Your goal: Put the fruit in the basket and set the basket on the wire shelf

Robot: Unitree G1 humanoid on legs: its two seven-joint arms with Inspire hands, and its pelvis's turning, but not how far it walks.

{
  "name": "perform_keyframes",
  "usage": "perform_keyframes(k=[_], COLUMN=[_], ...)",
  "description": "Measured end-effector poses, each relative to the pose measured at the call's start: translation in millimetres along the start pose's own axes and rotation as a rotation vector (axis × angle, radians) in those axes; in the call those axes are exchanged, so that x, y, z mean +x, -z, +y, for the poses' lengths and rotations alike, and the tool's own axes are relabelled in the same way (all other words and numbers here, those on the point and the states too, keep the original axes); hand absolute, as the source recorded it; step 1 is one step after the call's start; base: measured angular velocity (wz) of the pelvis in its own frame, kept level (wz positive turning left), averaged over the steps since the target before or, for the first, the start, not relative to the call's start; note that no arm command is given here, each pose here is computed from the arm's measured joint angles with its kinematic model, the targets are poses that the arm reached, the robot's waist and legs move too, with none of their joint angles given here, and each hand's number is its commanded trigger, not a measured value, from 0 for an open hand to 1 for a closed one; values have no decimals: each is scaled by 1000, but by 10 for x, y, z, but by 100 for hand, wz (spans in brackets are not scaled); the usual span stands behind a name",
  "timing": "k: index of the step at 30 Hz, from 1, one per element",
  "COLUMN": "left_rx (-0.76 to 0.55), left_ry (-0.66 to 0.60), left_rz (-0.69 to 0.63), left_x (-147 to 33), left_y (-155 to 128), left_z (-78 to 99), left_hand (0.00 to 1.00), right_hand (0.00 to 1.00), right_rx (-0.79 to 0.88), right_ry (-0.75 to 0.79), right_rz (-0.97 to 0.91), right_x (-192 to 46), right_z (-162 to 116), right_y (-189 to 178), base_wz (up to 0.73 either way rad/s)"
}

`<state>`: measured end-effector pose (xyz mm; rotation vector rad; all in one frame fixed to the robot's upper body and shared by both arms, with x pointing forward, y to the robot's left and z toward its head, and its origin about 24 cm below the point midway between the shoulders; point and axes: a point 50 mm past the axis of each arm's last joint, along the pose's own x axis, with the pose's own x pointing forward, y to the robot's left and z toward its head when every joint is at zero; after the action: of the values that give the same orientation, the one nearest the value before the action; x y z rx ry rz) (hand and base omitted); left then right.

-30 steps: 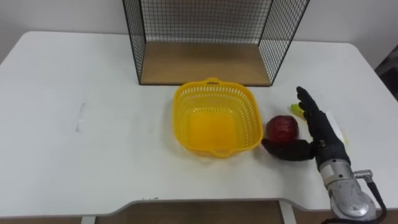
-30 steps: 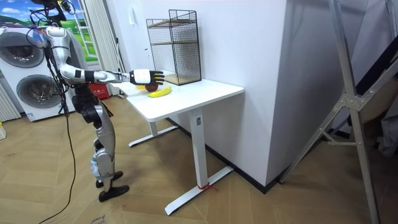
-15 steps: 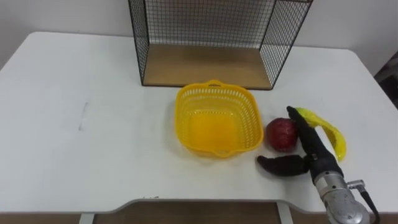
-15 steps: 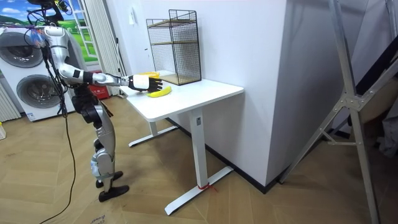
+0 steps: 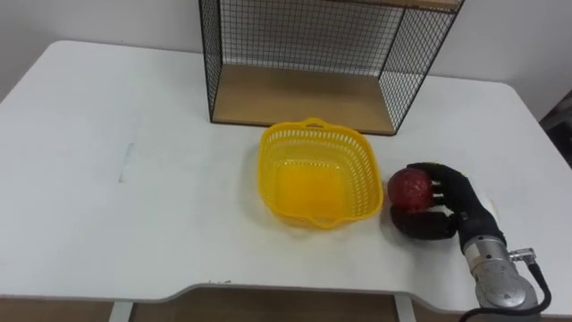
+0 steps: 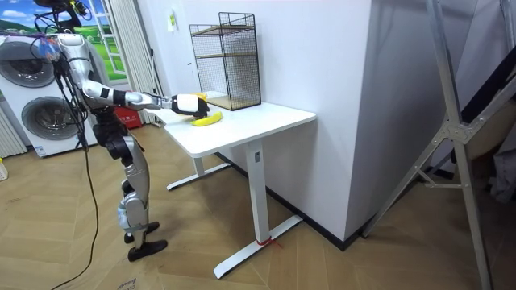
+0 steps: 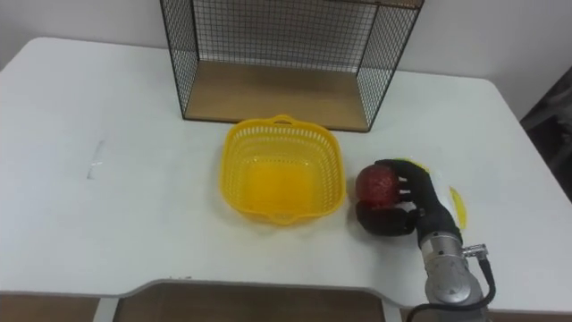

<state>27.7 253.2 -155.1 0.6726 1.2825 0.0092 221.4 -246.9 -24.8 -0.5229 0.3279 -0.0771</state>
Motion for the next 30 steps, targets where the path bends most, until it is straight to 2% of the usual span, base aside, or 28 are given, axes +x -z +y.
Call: perform_keyframes(k=[18, 30], left_rx=[-2, -6], left_ry=[-2, 10], left_rz=[-2, -4], left_x=[0, -9], left_y=[-7, 7], left_z=[-2, -28], left_hand=[0, 0], right_hand=[100, 100], right_rx=[54, 66], right_ry=[-20, 74], right_rz=[-7, -283], right_x=[3, -40], right_z=[26, -161], right_y=[-47, -684], base_wz=[1, -3])
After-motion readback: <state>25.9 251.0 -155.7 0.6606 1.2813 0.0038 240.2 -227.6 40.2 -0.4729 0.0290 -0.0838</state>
